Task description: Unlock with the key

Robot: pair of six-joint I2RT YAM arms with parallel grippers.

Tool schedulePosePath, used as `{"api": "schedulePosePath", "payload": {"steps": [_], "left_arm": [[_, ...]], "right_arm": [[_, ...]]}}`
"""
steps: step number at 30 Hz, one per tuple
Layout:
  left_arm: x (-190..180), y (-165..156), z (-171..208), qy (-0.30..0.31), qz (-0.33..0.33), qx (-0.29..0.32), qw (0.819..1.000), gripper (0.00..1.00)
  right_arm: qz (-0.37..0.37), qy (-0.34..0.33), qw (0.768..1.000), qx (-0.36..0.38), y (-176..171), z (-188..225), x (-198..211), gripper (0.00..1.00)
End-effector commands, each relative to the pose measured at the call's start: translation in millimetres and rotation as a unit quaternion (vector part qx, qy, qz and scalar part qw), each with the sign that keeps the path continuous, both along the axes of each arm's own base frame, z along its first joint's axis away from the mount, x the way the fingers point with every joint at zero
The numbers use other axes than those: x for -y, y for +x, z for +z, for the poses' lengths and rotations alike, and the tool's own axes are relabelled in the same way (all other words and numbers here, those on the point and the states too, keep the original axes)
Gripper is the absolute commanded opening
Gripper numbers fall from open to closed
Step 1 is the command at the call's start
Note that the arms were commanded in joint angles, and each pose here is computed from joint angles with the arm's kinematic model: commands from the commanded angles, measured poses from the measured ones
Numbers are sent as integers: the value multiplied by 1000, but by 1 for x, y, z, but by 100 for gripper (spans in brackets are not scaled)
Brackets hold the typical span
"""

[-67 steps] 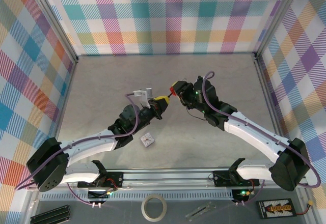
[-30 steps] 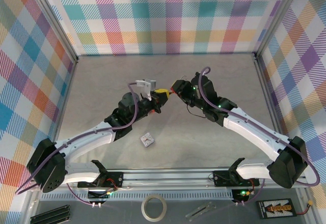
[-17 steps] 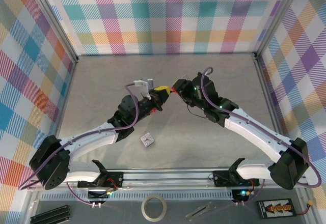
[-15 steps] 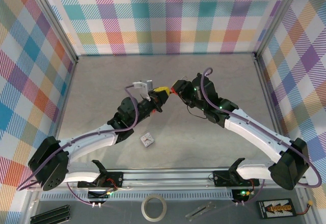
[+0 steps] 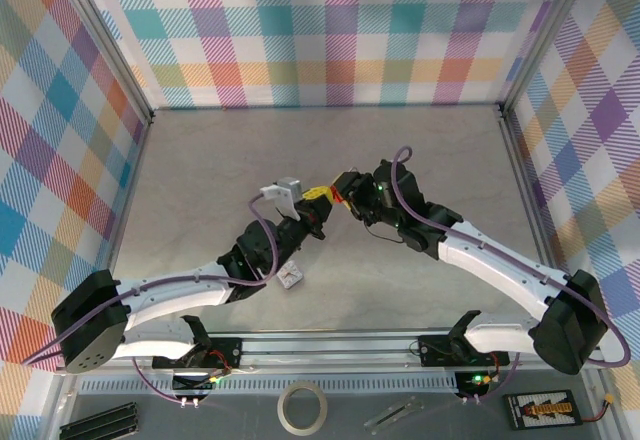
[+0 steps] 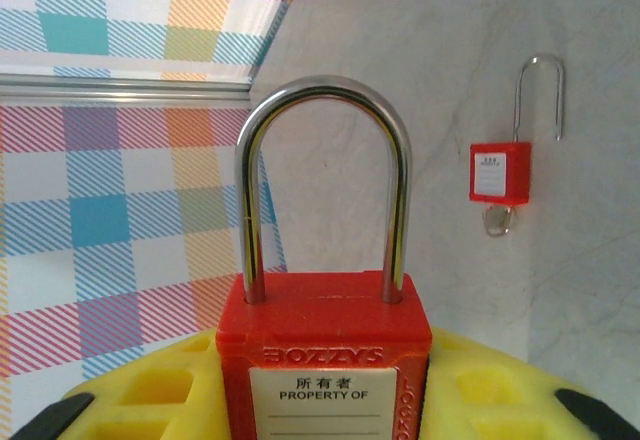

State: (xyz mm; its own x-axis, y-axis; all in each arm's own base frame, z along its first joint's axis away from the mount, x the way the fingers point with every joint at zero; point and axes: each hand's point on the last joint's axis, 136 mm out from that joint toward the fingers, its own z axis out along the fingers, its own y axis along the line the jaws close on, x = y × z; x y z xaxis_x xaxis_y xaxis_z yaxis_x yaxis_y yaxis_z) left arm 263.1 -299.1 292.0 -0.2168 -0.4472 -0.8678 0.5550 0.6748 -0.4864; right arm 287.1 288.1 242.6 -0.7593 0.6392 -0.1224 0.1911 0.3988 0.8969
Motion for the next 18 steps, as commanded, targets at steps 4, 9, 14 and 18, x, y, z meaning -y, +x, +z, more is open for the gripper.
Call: {"api": "schedulePosePath", "payload": {"steps": [4,9,14,18], "left_arm": [[5,-23,25,-50,-23,37,998,0],[4,-26,10,-43,-20,25,999,0],[2,-30,0,-37,-18,14,999,0],[-2,-31,-7,-34,-17,6,999,0]], "right_arm": [[47,85,995,-1,-19,25,-22,19],[43,91,995,1,-17,28,-21,19],[38,91,995,7,-15,31,-18,18],[37,91,995,7,-14,30,-18,18]]}}
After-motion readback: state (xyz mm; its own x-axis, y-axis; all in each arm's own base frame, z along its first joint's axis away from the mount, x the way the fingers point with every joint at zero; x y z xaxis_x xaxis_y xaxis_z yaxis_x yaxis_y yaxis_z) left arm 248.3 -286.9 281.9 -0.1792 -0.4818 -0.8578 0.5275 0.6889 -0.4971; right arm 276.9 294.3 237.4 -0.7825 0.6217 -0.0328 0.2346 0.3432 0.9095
